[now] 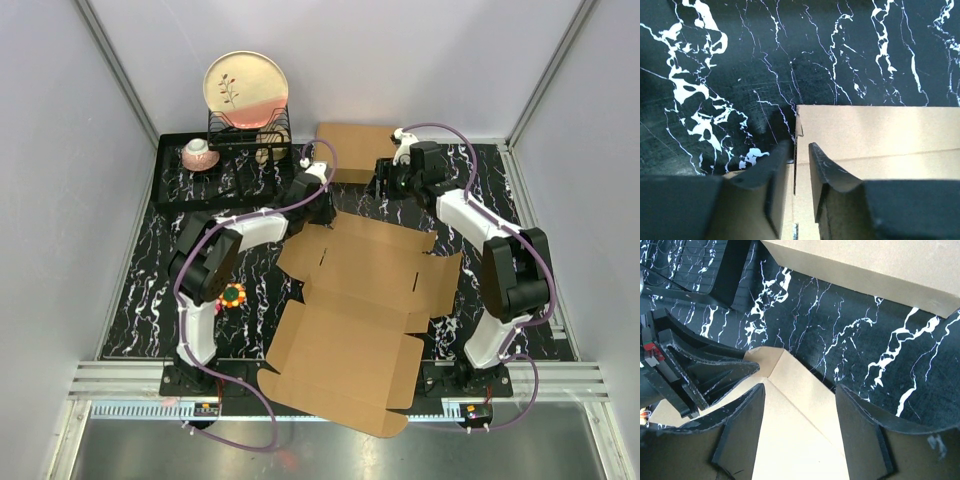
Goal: Fold the paper box
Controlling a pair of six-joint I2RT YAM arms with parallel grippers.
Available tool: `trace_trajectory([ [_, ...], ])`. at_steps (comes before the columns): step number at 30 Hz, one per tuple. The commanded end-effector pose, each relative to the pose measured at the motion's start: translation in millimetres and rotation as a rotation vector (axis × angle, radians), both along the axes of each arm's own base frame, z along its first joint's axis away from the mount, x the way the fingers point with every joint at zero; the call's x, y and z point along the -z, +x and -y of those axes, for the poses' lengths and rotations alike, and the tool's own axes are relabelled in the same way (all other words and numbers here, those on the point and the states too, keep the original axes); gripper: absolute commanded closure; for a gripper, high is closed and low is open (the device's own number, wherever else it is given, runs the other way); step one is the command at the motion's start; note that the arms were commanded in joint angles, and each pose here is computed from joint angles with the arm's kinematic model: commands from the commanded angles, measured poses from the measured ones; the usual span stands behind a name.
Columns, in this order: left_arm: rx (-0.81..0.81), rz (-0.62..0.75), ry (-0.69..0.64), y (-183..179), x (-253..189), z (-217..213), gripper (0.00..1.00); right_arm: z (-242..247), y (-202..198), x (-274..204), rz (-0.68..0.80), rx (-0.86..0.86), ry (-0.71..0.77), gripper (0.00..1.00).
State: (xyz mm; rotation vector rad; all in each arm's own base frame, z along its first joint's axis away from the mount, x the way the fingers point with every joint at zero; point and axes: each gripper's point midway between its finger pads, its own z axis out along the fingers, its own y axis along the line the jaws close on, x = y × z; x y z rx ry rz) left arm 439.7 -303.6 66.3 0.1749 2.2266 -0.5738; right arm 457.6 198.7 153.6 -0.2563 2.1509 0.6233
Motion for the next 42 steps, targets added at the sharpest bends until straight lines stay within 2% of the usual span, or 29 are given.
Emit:
trace_trajectory([
  [1, 0.034, 0.08, -0.017, 16, -20, 10, 0.78, -6, -1, -53, 0.086, -0.016, 0.054, 0.36],
  [2, 0.03, 0.102, -0.022, 19, -22, 11, 0.82, -6, -3, -56, 0.084, -0.013, 0.062, 0.36],
  [3, 0.026, 0.11, -0.029, 19, -24, 11, 0.9, -6, -5, -59, 0.083, -0.014, 0.066, 0.36],
  [6, 0.034, 0.137, -0.052, 10, -24, 9, 0.96, -4, -10, -71, 0.087, -0.007, 0.079, 0.36],
  [8, 0.027, 0.218, -0.093, 8, -46, 11, 0.98, -2, -14, -78, 0.093, 0.001, 0.082, 0.36],
  [9, 0.025, 0.211, -0.082, -2, -35, 5, 1.0, -2, -16, -79, 0.086, -0.001, 0.08, 0.36],
  [11, -0.013, 0.316, -0.121, -3, -61, 2, 1.0, -1, -20, -84, 0.089, 0.002, 0.079, 0.36],
  [12, -0.018, 0.319, -0.114, -12, -54, -4, 1.0, 1, -22, -84, 0.084, 0.005, 0.076, 0.37],
  [13, -0.027, 0.39, -0.149, -15, -73, -1, 1.0, 2, -23, -85, 0.083, 0.007, 0.074, 0.37],
  [15, -0.023, 0.435, -0.141, -30, -68, -7, 1.0, 3, -28, -85, 0.079, 0.005, 0.065, 0.36],
  [16, -0.032, 0.53, -0.197, -33, -93, -3, 1.0, 3, -30, -84, 0.074, -0.004, 0.059, 0.36],
  [18, -0.027, 0.583, -0.189, -47, -90, -8, 1.0, 0, -38, -84, 0.06, -0.049, 0.046, 0.35],
  [19, -0.029, 0.651, -0.224, -53, -108, -4, 1.0, -2, -43, -84, 0.06, -0.072, 0.039, 0.34],
  [21, -0.035, 0.706, -0.187, -62, -104, -12, 1.0, -7, -56, -82, 0.058, -0.146, 0.004, 0.32],
  [22, -0.035, 0.792, -0.242, -70, -126, -10, 1.0, -11, -63, -86, 0.069, -0.176, -0.008, 0.31],
  [24, -0.034, 0.871, -0.218, -83, -124, -18, 1.0, -12, -74, -80, 0.063, -0.222, -0.041, 0.3],
  [26, -0.039, 0.973, -0.252, -93, -137, -21, 1.0, -13, -86, -78, 0.078, -0.27, -0.059, 0.29],
  [30, -0.02, 0.968, -0.222, -99, -129, -17, 1.0, -17, -114, -69, 0.064, -0.342, -0.077, 0.29],
  [35, 0.033, 0.986, -0.18, -110, -124, -5, 1.0, -24, -140, -41, 0.062, -0.418, -0.184, 0.3],
  [42, 0.071, 1.068, -0.169, -122, -149, 1, 1.0, -30, -137, -18, 0.029, -0.416, -0.215, 0.32],
])
